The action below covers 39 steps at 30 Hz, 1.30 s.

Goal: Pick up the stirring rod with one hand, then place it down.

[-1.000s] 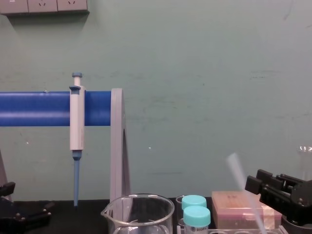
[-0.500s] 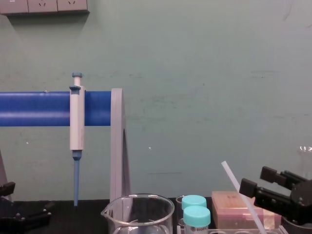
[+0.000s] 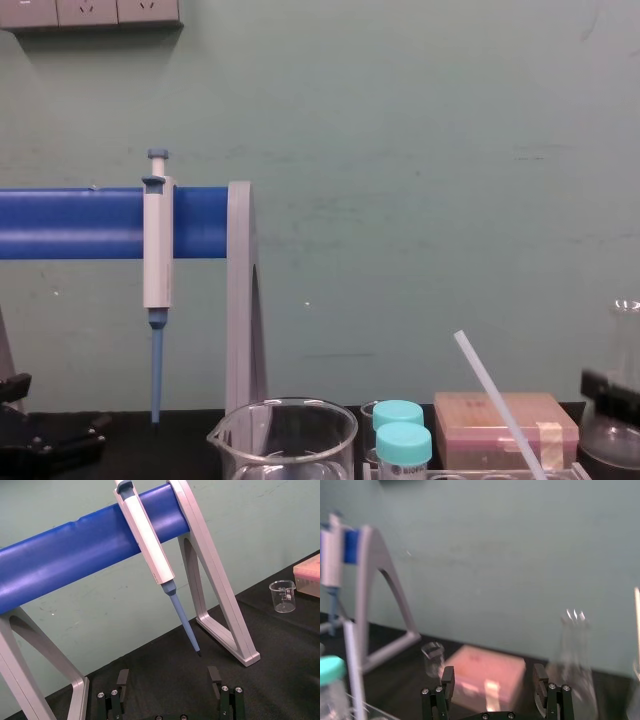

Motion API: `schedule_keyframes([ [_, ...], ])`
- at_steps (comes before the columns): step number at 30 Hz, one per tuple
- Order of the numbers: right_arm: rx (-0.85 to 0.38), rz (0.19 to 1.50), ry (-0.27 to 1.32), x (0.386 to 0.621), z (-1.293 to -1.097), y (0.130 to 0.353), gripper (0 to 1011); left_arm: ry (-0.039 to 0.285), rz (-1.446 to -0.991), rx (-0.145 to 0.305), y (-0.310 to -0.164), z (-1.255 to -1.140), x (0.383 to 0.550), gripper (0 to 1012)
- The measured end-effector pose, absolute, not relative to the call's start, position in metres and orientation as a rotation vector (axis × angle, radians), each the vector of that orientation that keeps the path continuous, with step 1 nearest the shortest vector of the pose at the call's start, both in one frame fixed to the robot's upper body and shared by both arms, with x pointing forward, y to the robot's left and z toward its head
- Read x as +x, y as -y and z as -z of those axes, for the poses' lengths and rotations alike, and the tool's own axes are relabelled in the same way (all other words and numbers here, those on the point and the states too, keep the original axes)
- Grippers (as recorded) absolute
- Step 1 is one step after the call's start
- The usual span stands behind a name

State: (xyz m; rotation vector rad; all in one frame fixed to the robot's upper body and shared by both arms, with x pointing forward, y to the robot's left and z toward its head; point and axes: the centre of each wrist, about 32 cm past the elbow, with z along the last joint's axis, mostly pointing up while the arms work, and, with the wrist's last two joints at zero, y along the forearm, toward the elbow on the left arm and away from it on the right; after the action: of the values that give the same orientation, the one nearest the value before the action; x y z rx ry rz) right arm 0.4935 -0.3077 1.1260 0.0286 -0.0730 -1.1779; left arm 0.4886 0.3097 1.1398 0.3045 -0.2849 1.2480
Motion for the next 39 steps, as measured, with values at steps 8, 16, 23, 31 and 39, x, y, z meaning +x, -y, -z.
schedule_keyframes([
  [8,-0.047,1.202,-0.025,0.4926,-1.1193,0.3086,1003,0.285,-1.248,0.304,-0.3097,-1.1398,0.4886,1000],
  [16,-0.04,1.203,-0.016,0.4926,-1.1201,0.3085,1003,0.285,-1.248,0.304,-0.3097,-1.1398,0.4886,1000],
  [23,-0.037,1.204,-0.012,0.4925,-1.1205,0.3085,1003,0.285,-1.248,0.304,-0.3097,-1.1398,0.4886,1000],
  [31,-0.034,1.206,-0.008,0.4924,-1.1207,0.3086,1003,0.285,-1.248,0.304,-0.3097,-1.1398,0.4886,1000],
  [39,-0.033,1.207,-0.006,0.4924,-1.1209,0.3085,1003,0.285,-1.248,0.304,-0.3097,-1.1398,0.4886,1000],
])
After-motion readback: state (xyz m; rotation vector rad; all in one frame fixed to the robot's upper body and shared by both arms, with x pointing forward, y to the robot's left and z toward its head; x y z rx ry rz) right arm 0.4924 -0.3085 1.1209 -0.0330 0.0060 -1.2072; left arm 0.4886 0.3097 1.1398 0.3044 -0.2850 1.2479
